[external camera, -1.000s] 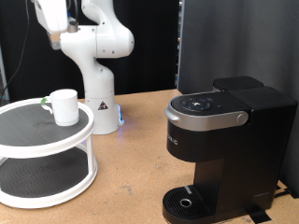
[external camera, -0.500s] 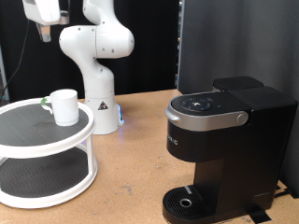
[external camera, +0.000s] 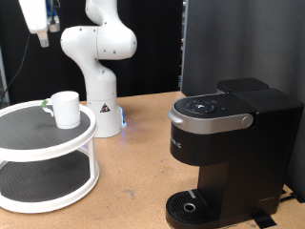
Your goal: Make a cup of coffee with the keurig machine
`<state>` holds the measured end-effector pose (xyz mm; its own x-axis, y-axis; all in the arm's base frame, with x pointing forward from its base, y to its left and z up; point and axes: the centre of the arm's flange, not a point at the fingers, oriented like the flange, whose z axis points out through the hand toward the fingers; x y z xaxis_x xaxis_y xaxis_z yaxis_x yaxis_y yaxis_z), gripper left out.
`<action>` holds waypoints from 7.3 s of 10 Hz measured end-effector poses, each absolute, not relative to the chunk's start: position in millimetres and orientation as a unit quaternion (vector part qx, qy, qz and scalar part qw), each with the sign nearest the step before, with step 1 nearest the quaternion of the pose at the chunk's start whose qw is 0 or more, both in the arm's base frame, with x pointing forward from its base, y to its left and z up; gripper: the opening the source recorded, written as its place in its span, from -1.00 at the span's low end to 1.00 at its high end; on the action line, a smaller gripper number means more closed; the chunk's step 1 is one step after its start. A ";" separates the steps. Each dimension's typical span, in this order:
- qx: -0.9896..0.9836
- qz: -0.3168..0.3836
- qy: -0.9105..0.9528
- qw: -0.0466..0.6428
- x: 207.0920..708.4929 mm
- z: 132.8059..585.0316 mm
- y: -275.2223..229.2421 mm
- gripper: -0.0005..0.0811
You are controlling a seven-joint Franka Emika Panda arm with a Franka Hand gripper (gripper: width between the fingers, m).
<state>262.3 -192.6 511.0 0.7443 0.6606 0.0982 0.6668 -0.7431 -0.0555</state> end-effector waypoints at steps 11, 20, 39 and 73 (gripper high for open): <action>-0.940 0.002 -0.332 0.076 253.4 493.8 -203.3 -0.97; -0.934 -0.002 -0.352 0.055 243.6 467.4 -213.4 -0.97; -0.932 -0.077 -0.352 0.048 221.4 392.3 -233.0 0.99; -0.936 -0.092 -0.338 0.043 224.2 336.3 -209.3 0.31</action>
